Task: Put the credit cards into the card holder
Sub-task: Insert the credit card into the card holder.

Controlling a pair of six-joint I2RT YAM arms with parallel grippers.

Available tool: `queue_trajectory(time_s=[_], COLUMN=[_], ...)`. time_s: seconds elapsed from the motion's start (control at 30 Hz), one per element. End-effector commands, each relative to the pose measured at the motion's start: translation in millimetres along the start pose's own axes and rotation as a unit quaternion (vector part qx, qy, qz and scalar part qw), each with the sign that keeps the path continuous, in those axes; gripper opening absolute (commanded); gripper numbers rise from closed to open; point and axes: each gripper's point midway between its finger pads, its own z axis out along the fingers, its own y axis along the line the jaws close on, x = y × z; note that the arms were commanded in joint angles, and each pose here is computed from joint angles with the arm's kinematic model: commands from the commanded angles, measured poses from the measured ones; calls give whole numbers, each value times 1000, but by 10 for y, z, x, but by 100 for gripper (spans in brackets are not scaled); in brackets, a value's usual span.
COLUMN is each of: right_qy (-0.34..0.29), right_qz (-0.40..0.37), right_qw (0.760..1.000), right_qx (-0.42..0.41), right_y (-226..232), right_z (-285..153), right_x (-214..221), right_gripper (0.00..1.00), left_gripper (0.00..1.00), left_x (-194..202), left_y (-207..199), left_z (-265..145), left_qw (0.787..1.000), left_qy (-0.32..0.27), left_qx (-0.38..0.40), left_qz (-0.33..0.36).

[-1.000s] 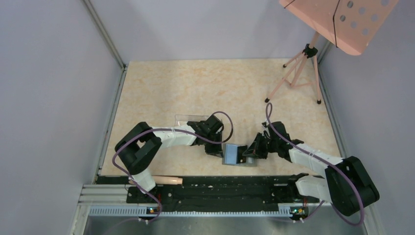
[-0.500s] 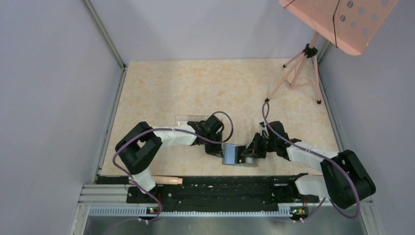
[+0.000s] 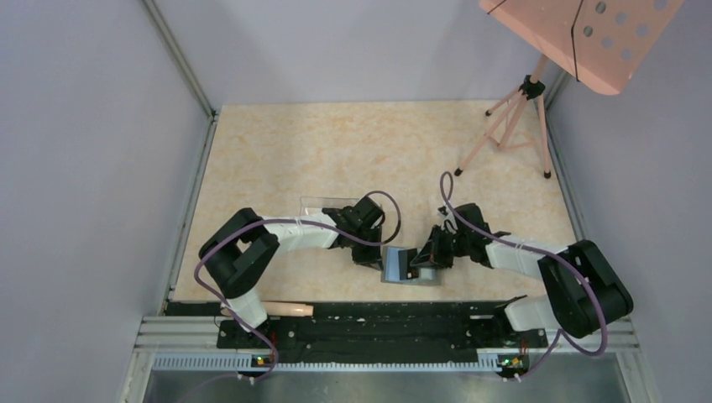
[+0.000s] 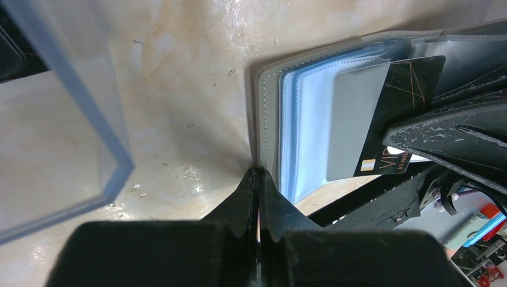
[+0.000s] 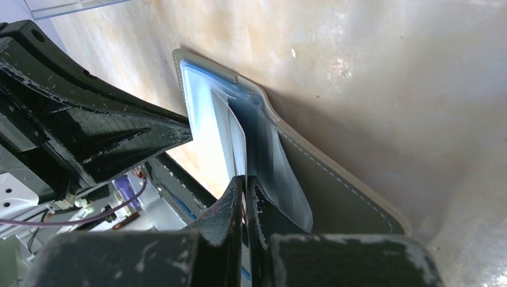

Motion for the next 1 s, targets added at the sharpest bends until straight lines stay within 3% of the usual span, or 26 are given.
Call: queue_trajectory(time_s=[0.0,0.23,0.67,0.97], right_qy=[4,16,33,23], right_qz=[-14,-23,-46,-66], right_qw=[999,999,998,994], right_qx=[29,26,30,81], right_y=[-116,-81,44,-25], right_z=[38,85,201,87], right_x=[-28,-5,53,34], right_gripper=[0,0,9,44], left_gripper=[0,0,0,0], left_x=[102,104,102,116], left_y=[138,121,89,108], left_z=[130,130,113,110], left_qw=[999,999,999,999], left_qy=[18,18,19,19], left_qx=[-32,-30,-29,-33], left_qz=[13,16,14,12])
